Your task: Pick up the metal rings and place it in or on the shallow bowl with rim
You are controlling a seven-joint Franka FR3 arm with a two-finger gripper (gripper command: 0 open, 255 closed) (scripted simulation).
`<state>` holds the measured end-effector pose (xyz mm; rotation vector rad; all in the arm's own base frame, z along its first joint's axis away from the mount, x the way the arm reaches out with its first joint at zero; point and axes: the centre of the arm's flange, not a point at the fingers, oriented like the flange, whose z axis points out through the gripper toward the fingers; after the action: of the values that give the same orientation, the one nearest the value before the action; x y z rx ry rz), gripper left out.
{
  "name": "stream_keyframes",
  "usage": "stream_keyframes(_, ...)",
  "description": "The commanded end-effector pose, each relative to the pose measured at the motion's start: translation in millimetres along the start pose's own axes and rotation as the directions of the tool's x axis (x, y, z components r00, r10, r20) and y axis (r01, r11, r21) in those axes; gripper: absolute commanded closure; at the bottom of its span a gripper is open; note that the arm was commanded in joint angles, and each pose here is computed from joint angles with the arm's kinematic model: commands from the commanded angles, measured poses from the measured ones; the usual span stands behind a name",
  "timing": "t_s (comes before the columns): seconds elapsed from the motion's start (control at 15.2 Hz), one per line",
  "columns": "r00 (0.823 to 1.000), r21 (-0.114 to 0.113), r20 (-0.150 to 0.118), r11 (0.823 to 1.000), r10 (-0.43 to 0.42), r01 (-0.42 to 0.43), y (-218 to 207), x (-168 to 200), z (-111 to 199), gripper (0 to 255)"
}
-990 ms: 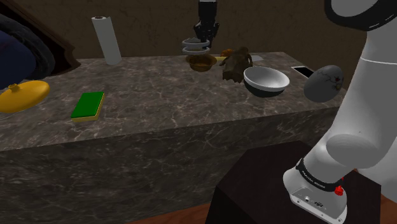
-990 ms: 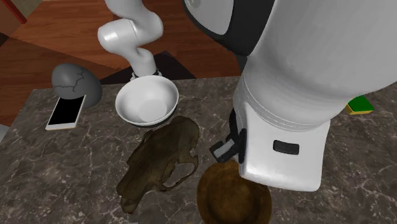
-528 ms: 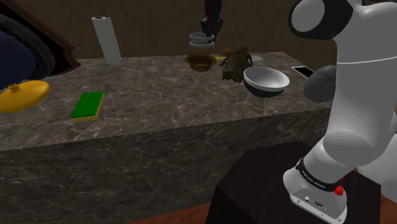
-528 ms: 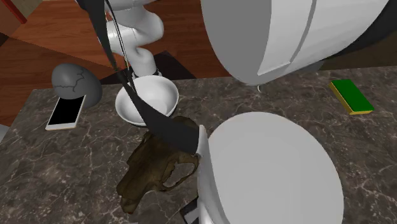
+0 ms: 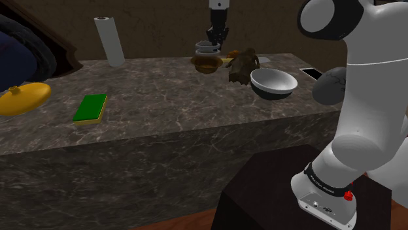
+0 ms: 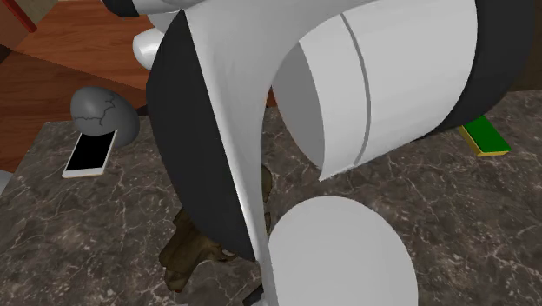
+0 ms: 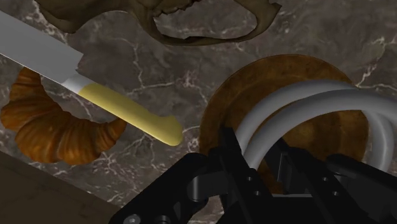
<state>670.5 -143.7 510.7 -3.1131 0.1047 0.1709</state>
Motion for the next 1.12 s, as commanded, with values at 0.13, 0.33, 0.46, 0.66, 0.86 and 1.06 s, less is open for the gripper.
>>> stream_keyframes(0.13,1.000,0.000,-0.001,1.000,0.000,0.000,0,2,21,255)
stream_keyframes(0.33,1.000,0.000,-0.001,1.000,0.000,0.000,1,3,35,255)
stream_keyframes(0.46,1.000,0.000,-0.001,1.000,0.000,0.000,1,3,35,255)
stream_keyframes(0.66,1.000,0.000,-0.001,1.000,0.000,0.000,1,3,35,255)
stream_keyframes(0.86,1.000,0.000,-0.001,1.000,0.000,0.000,1,3,35,0)
stream_keyframes(1.06,1.000,0.000,-0.001,1.000,0.000,0.000,1,3,35,0)
